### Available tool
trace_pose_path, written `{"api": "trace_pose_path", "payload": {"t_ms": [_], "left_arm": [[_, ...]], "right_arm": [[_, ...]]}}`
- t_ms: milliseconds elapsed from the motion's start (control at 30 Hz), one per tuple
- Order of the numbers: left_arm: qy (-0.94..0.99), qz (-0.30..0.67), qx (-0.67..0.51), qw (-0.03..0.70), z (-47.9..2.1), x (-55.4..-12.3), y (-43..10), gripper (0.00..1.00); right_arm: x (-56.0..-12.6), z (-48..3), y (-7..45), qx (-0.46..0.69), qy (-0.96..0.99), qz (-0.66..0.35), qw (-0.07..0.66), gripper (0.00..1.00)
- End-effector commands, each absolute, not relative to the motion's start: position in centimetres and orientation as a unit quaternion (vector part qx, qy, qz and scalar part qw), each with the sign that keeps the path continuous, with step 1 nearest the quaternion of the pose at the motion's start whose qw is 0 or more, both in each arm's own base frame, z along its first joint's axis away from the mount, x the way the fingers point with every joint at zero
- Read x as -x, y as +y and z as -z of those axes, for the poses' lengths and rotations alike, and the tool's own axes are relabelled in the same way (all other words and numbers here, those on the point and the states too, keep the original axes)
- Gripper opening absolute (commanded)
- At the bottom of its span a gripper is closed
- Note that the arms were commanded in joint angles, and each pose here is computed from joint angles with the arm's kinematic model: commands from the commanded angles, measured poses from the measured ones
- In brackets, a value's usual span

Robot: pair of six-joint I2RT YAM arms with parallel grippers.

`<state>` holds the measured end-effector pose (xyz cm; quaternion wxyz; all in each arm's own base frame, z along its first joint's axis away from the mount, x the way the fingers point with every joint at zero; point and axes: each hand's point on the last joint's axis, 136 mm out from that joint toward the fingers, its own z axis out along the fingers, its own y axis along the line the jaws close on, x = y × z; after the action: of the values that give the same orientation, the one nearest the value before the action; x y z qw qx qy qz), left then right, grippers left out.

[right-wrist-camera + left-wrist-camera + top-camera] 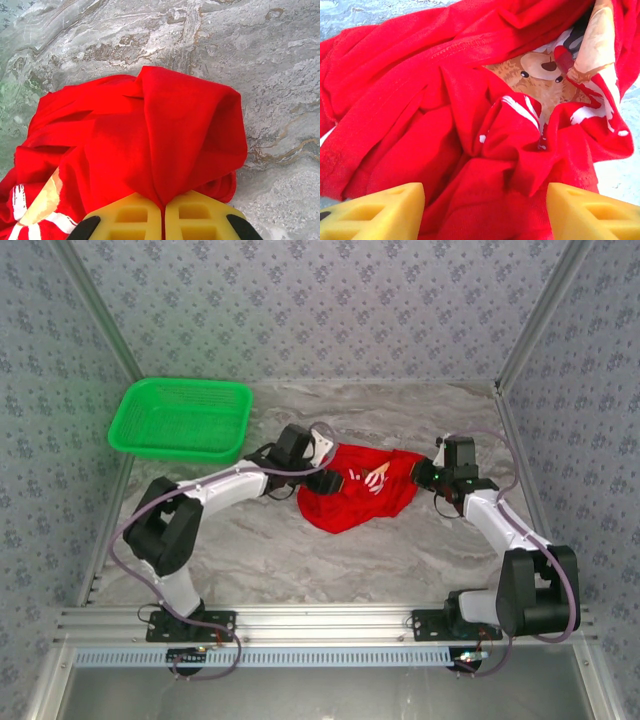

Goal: Fold the inside-out t-shirt

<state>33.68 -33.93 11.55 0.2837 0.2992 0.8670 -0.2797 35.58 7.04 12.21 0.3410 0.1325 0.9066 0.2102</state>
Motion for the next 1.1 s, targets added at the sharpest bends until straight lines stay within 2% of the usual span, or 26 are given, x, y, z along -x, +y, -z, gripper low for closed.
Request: {"api": "trace_pose_path", "payload": {"t_ms": [0, 133, 267, 300, 433, 600, 700, 833, 900, 1067], "left_arm": [[0.861, 0.289, -0.317, 0.271, -11.1, -33.7, -34.9, 0.54], [0.862, 0.286, -0.325, 0.265, -11.0, -34.0, -35.1, 0.36], [0.854, 0.297, -0.323, 0.281, -13.4, -34.2, -34.8, 0.02], [0.849, 0.303, -0.318, 0.294, -14.9, -34.4, -34.5, 0.00], [0.804, 0.343, -0.293, 0.388, -24.7, -34.3, -32.6, 0.00], [0.671, 0.419, -0.217, 0.572, -42.7, -32.0, -26.4, 0.00], [0.618, 0.434, -0.206, 0.622, -49.3, -30.7, -24.3, 0.00], [0.594, 0.440, -0.219, 0.637, -53.6, -30.6, -24.6, 0.00], [0.592, 0.436, -0.223, 0.640, -54.7, -31.1, -24.8, 0.00], [0.596, 0.436, -0.248, 0.627, -55.5, -32.1, -26.0, 0.00]], "right_arm": [[-36.1, -13.6, 7.6, -0.112, 0.903, -0.220, 0.352, 0.09], [-36.2, -13.7, 7.7, -0.111, 0.902, -0.220, 0.354, 0.08], [-36.0, -13.7, 7.5, -0.113, 0.903, -0.215, 0.354, 0.08], [-36.1, -13.9, 7.2, -0.114, 0.902, -0.209, 0.360, 0.08], [-35.6, -13.9, 5.9, -0.126, 0.906, -0.177, 0.364, 0.08], [-35.3, -14.4, 2.6, -0.162, 0.901, -0.121, 0.383, 0.09], [-35.6, -14.9, 2.0, -0.173, 0.896, -0.116, 0.393, 0.11], [-35.9, -14.4, 2.0, -0.176, 0.902, -0.112, 0.379, 0.21], [-36.3, -15.2, 1.8, -0.174, 0.895, -0.108, 0.396, 0.27], [-36.6, -18.7, 6.1, -0.082, 0.877, -0.158, 0.446, 0.43]]}}
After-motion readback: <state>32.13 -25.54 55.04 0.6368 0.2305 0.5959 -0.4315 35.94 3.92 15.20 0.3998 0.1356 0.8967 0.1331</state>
